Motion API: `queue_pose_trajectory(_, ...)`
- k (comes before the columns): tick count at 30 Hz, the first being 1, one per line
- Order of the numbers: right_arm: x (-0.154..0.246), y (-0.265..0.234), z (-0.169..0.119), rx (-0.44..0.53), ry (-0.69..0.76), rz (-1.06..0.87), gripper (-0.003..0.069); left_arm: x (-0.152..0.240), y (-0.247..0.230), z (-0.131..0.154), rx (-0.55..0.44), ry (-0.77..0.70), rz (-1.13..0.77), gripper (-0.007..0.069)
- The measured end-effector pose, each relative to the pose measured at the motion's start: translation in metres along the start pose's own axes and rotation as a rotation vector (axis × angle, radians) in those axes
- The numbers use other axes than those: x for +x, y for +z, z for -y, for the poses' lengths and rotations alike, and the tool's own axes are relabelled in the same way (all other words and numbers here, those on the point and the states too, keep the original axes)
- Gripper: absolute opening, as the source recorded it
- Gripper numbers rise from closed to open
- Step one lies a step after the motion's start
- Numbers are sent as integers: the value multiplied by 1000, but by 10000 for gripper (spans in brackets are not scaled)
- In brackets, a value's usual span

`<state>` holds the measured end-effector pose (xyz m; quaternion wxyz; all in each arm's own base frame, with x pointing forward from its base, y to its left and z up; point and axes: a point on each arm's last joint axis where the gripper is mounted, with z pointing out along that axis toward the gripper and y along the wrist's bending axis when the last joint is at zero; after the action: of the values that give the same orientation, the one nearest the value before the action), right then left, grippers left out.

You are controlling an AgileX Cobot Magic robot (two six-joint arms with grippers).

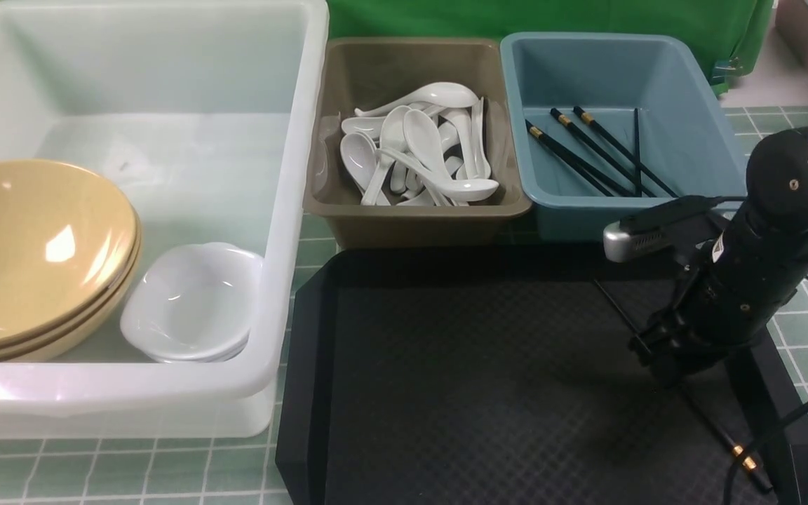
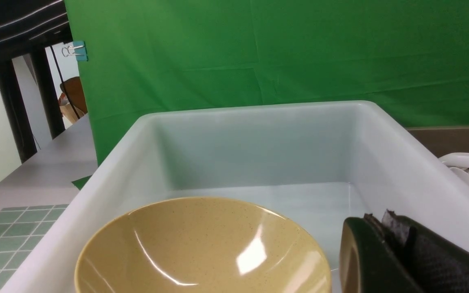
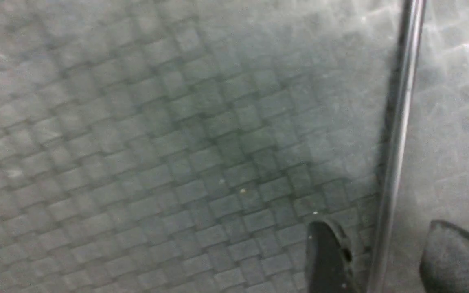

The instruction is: On blue table put chopsticks spoon bowls plates into blue grey white boxes.

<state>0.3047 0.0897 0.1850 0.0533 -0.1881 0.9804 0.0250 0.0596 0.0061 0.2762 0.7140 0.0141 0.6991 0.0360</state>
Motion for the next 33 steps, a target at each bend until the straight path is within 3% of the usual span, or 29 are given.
queue_pose_trajectory(6,-2,20,1,-5,-8,-51,325,0,0,0,-1,0,-1,5)
queue_pose_trajectory(11,-3,23,2,-12,-48,-74,195,0,0,0,-1,0,-1,5)
queue_pose_trajectory(15,-1,22,-8,-132,-69,-95,80,0,0,0,0,0,0,5)
queue_pose_trajectory(18,2,18,-16,-215,-86,-96,77,0,0,0,1,0,2,5)
queue_pose_trajectory(21,1,-8,-22,-249,-108,18,77,0,0,0,1,0,2,5)
queue_pose_trajectory(26,-8,-73,-20,-144,-138,409,77,0,0,0,0,7,2,5)
queue_pose_trajectory(29,-33,-117,-6,61,-120,884,77,0,0,0,-1,23,3,5)
queue_pose_trajectory(33,-65,-117,13,245,-24,1205,77,0,0,0,-2,34,4,5)
